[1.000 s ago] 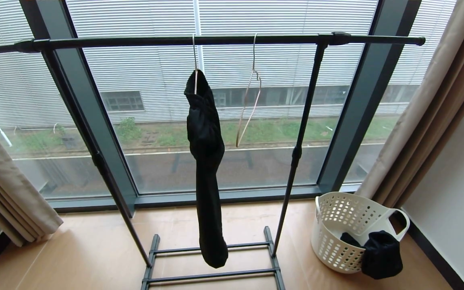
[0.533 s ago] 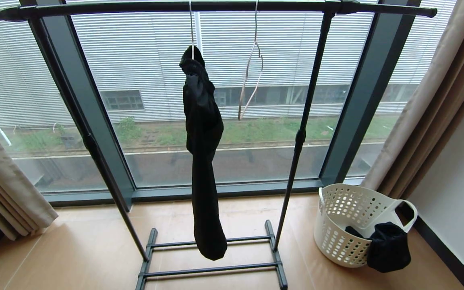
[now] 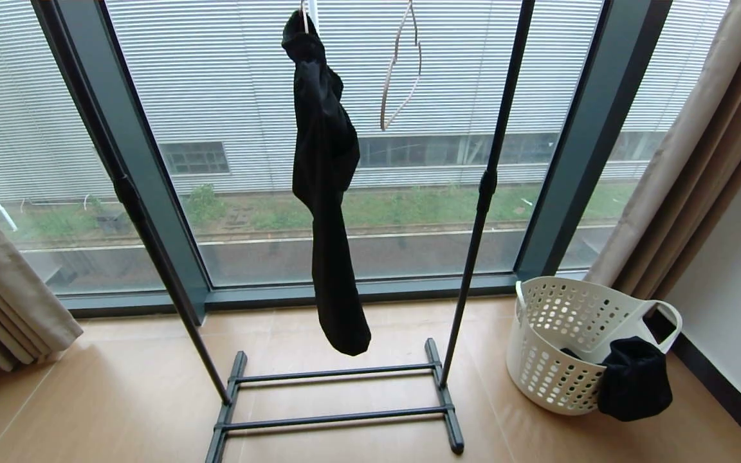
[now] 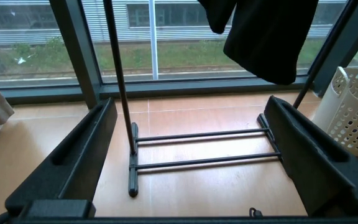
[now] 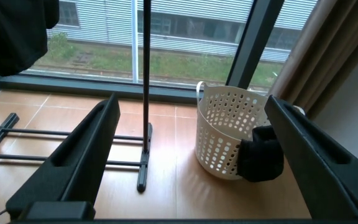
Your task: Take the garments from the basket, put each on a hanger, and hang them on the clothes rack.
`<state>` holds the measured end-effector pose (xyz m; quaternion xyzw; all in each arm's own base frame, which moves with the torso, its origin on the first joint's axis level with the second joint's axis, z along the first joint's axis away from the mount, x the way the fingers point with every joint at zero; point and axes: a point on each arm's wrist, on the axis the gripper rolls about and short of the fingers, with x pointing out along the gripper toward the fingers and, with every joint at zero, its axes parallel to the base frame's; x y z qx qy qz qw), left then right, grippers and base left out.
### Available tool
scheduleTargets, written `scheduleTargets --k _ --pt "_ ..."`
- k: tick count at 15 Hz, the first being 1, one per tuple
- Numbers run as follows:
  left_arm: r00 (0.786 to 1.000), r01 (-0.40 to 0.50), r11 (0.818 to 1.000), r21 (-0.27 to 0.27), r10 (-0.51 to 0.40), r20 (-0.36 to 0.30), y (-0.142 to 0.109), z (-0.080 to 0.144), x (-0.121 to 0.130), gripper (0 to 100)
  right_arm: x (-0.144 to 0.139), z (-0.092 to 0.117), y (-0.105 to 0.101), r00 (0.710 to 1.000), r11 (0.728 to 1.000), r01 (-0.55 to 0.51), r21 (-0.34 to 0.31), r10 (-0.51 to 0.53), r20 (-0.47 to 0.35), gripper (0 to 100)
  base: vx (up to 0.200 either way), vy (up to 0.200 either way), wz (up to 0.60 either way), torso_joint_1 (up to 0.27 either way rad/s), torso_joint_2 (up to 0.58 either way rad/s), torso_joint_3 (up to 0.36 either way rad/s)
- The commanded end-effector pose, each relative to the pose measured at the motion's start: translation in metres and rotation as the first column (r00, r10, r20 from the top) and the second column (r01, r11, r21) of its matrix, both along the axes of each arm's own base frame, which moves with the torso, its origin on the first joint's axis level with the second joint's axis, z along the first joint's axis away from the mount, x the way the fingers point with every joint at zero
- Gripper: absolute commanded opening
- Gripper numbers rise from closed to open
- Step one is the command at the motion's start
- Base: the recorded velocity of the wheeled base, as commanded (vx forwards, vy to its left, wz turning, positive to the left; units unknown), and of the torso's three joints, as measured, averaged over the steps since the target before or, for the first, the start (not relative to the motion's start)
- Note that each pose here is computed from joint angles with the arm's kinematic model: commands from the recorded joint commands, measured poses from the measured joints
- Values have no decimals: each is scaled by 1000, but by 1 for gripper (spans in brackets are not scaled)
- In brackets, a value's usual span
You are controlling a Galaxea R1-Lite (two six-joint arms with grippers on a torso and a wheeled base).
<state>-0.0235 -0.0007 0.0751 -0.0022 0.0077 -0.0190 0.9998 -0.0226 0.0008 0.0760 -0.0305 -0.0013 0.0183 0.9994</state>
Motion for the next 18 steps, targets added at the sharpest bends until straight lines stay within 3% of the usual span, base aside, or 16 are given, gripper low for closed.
scheduleTargets --k 1,6,10,16,18 --pt "1000 -1 1000 0 1 -2 0 0 0 100 0 0 0 1000 1000 0 0 0 0 100 0 0 0 -173 481 290" --pt "1000 0 1000 0 0 -2 0 0 0 100 0 0 0 1000 1000 0 0 0 3 100 0 0 0 -151 452 298" --pt "1000 -1 1000 0 1 -2 0 0 0 100 0 0 0 1000 1000 0 0 0 2 100 0 0 0 -44 160 111" --pt "1000 -1 1000 1 1 -2 0 0 0 100 0 0 0 1000 1000 0 1 0 3 100 0 0 -600 -2 14 14" --pt "1000 0 1000 1 0 -2 0 0 0 100 0 0 0 1000 1000 0 3 0 3 100 0 0 0 0 0 0"
